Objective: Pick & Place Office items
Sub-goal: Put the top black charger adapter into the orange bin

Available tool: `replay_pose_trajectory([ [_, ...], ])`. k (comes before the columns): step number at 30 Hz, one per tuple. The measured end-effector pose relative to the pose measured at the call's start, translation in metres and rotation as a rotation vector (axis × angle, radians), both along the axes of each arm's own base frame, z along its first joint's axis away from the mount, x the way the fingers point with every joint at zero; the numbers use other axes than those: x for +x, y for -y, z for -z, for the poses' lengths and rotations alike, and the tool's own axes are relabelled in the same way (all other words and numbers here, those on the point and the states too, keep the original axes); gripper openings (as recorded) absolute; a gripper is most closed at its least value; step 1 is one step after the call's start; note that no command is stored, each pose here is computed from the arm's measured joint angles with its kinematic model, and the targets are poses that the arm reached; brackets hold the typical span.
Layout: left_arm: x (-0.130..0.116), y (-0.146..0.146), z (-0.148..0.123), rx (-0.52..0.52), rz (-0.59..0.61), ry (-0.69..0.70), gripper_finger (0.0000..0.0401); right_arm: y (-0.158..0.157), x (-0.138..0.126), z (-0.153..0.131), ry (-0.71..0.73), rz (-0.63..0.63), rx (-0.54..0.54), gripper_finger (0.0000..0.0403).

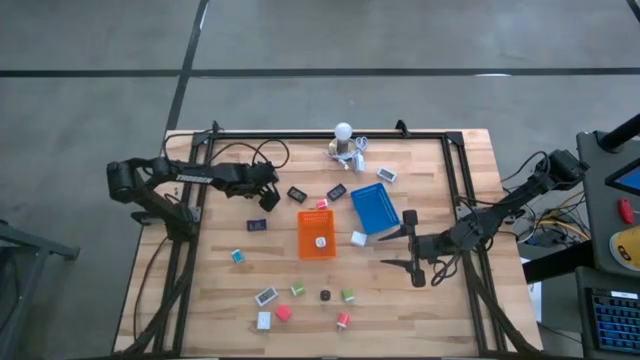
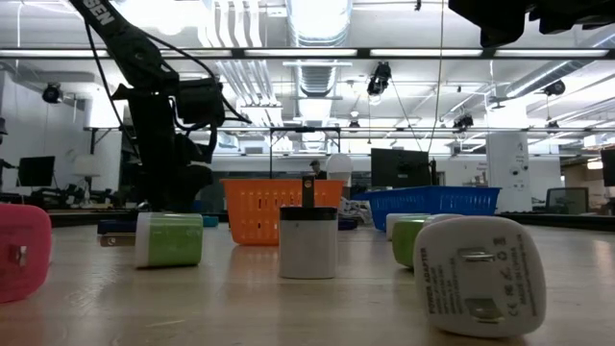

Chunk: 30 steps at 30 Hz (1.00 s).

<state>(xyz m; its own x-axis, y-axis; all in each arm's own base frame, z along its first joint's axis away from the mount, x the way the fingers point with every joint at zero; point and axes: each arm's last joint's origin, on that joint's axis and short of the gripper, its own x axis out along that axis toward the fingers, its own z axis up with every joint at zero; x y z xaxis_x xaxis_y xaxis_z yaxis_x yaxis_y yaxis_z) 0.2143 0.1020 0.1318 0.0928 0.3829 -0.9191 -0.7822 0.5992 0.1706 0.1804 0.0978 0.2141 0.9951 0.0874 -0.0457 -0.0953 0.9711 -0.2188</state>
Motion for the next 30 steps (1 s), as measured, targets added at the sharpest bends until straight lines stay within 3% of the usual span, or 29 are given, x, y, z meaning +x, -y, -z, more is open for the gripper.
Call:
replay_pose_trajectory([
  [7, -0.0011, 0.0001, 0.0009, 0.009, -0.004, -0.008, 0.0314, -0.0001, 0.0, 0.0001, -0.001, -0.001, 0.003, 0.0237],
  [19, -0.0014, 0.0, 0.0009, 0.016, -0.009, -0.009, 0.0137, -0.0001, 0.0, 0.0001, -0.001, -0.001, 0.008, 0.0237],
  [30, -0.0031, 0.0007, 0.0013, 0.013, 0.01, -0.036, 0.0132, -0.0001, 0.0, 0.0001, -0.001, -0.003, 0.007, 0.023],
])
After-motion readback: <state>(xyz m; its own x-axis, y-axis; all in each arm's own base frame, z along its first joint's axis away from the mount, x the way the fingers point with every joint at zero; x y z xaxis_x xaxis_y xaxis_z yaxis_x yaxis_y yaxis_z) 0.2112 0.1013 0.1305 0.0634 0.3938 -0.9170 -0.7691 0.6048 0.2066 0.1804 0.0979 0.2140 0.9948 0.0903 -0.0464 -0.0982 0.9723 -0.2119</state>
